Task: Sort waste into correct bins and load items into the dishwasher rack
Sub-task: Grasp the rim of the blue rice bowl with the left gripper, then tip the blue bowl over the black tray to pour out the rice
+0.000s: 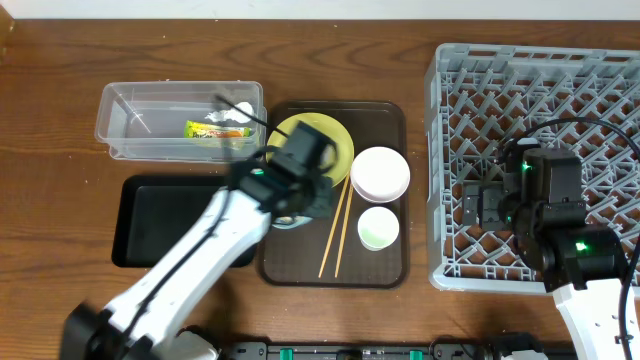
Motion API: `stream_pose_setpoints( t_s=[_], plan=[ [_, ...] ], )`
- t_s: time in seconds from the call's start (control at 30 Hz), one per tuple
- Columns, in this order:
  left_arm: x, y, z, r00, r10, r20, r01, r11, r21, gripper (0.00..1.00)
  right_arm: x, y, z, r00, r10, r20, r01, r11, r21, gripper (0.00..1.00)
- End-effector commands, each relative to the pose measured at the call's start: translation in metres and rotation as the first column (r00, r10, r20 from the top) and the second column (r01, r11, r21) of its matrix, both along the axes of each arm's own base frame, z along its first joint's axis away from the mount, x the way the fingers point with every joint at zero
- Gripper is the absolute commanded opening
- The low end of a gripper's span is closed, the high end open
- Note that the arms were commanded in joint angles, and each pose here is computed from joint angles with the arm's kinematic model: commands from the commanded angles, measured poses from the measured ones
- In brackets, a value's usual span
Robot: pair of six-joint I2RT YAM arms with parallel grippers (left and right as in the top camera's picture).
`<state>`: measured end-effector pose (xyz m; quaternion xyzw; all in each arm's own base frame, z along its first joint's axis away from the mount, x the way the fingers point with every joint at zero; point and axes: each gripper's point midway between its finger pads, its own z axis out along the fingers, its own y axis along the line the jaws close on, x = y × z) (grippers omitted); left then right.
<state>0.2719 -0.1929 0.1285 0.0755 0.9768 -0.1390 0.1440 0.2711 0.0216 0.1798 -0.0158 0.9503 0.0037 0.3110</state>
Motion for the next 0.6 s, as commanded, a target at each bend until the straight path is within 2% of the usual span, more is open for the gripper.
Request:
stream_pose_setpoints(
  t_s=[0.0,0.07,0.13,0.33,0.47,0.57],
  plan=[
    [0.013,0.029,0.025,0.997,0.061,0.053,-0.06,0.998,-0.021,0.06,0.002,-0.001,0.008,1.0,-0.014,0.019,0.014,1.0,0.013,0.99],
    [0.016,0.051,0.027,0.992,0.125,0.034,-0.124,0.992,-0.021,0.06,0.002,-0.001,0.008,1.0,-0.014,0.019,0.014,1.0,0.012,0.99],
    [0.017,0.064,0.025,0.991,0.131,0.001,-0.131,0.99,-0.055,0.06,0.002,-0.001,0.007,1.0,-0.014,0.019,0.014,1.0,0.013,0.99],
    [0.013,0.083,0.016,0.991,0.093,-0.098,-0.116,0.954,-0.278,0.06,0.002,-0.001,0.007,1.0,-0.014,0.019,0.014,1.0,0.013,0.99],
    [0.01,0.095,0.016,0.992,0.059,-0.11,-0.104,0.883,-0.459,0.06,0.002,-0.001,0.007,1.0,-0.014,0.019,0.014,1.0,0.013,0.99],
    [0.01,0.104,0.02,0.994,0.054,-0.098,-0.102,0.794,-0.599,0.06,0.002,-0.001,0.007,1.0,-0.014,0.019,0.014,1.0,0.013,0.99]
  ],
)
